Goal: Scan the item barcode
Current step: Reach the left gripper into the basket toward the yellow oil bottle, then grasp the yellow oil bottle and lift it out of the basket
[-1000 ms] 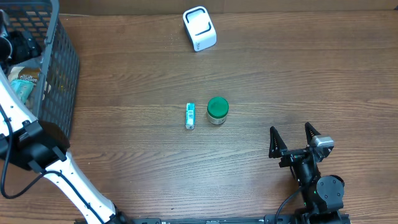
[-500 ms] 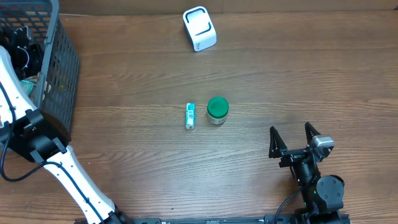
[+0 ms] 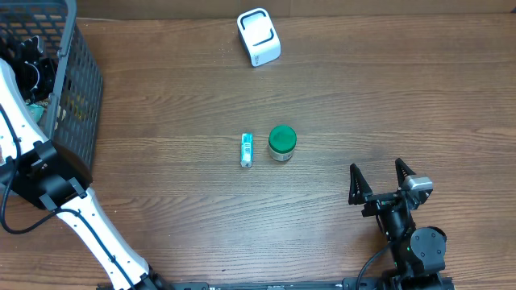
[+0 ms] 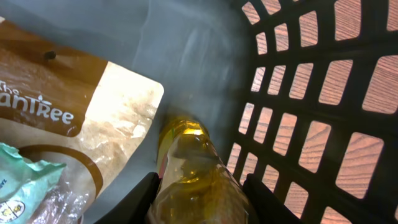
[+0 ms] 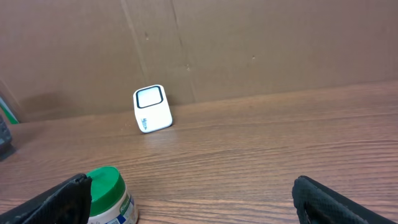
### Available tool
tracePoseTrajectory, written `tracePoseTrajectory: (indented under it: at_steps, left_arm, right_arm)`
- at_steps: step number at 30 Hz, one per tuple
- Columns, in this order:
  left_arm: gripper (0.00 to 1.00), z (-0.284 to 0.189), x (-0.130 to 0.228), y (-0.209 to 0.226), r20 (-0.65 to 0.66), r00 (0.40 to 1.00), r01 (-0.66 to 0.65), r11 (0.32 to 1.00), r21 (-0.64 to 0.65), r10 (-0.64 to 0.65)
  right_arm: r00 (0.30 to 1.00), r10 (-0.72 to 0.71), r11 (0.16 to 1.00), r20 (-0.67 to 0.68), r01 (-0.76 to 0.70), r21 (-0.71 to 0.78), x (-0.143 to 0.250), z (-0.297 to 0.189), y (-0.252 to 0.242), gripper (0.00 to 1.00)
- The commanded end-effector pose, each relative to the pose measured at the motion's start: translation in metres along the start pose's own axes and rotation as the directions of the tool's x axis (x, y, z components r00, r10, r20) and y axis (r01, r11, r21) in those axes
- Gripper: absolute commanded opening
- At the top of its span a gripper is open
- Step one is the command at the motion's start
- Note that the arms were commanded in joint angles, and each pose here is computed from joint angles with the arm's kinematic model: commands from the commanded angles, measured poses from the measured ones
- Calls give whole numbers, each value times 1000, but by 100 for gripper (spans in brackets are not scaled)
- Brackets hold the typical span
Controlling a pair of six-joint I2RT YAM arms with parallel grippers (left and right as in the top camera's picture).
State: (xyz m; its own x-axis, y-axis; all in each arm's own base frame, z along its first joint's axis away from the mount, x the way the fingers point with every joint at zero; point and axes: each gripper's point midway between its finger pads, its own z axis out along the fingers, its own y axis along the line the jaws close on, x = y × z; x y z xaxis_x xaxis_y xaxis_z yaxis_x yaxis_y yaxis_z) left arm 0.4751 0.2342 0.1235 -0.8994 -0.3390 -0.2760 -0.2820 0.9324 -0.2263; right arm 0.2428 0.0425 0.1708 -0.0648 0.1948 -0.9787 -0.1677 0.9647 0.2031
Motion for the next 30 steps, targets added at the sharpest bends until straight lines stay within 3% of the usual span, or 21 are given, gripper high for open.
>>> tracePoseTrajectory:
  at_steps: [1, 6, 11, 20, 25, 30]
  left_arm:
    - [26, -15, -1, -3, 15, 1000, 27, 999, -21, -27]
    - [25, -81, -17, -12, 161, 987, 33, 996, -81, -20]
    - [22, -169, -26, -38, 352, 936, 33, 995, -98, 4]
    - [20, -309, 7, -107, 604, 795, -19, 997, -70, 58]
    - [18, -345, 37, -141, 646, 758, -65, 996, -64, 91]
    - [18, -348, 61, -177, 623, 770, -141, 989, -41, 136]
  right_arm:
    - [1000, 0, 1000, -4, 0, -3, 3, 1, 0, 100]
    - [1000, 0, 1000, -4, 0, -3, 3, 1, 0, 100]
    - [1000, 0, 1000, -4, 0, -3, 3, 1, 0, 100]
    - [1000, 0, 1000, -4, 0, -3, 3, 1, 0, 100]
    - [1000, 0, 1000, -4, 0, -3, 3, 1, 0, 100]
    - [1000, 0, 1000, -4, 0, -3, 3, 1, 0, 100]
